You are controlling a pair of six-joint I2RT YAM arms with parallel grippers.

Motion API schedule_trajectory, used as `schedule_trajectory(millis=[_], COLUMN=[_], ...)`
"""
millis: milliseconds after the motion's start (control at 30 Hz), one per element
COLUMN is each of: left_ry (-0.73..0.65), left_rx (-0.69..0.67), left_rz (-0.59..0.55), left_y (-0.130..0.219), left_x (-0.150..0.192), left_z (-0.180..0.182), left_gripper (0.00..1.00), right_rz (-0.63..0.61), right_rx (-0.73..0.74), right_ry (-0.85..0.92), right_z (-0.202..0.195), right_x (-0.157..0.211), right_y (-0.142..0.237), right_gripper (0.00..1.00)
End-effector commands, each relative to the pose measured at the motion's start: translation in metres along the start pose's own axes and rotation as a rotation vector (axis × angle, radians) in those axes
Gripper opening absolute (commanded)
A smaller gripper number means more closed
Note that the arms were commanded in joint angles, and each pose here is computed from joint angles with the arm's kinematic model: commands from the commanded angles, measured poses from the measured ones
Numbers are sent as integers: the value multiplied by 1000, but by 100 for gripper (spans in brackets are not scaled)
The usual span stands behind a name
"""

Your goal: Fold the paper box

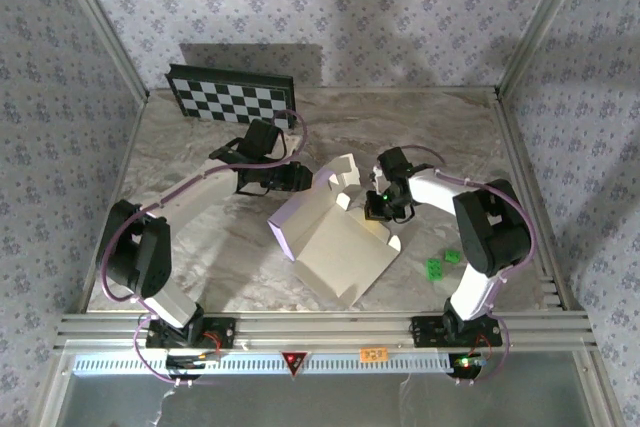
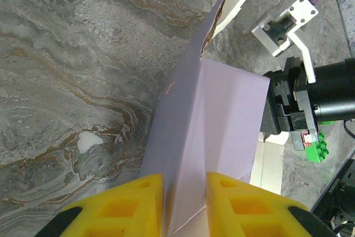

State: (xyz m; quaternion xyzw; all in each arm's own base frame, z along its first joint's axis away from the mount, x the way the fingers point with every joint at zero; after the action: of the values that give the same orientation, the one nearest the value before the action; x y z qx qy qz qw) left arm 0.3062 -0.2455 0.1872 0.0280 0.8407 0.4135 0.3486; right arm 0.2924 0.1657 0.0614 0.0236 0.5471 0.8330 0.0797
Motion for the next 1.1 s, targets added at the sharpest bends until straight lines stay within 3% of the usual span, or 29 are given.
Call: schedule_trajectory(millis=[0,167,267,533,733,1067], left_ry=[46,44,46,46,44,38], left_rx=[-53,-46,-43,-41,-37,-35], left_rz=[152,146,145,143,139,135], left_y=[-9,-8,-8,-8,-8,-7], left_x=[34,32,32,31,30,30], left_z=[11,9,8,7,6,3], left_gripper=[26,26,26,26,26,26], right_rz=[63,58,27,-124,-225,-206], right_rx=[285,312,242,-11,-86,-123], right_ry=[-48,-20,1,146,264,472], right_z=[-53,-49,-31,43,77,83], right_x=[23,24,18,-13,-34,-71], right_y=[-28,-26,-16,51,95,89], right_gripper=[2,1,2,14,20,43])
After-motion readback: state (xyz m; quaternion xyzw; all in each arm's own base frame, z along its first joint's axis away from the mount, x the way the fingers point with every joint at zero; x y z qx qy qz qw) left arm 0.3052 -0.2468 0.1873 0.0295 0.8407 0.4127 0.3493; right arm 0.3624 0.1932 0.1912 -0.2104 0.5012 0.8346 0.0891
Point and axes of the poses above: each hand's point on the last joint's axis, 136 mm out from that joint toward the fingers, its own y axis back along the fingers, its own z axis along the line the jaws close on, x = y × z, the point moved 5 cm from there along y, back along the fingers, and after that the axes turned 14 degrees about -y, right-handed, at the moved point
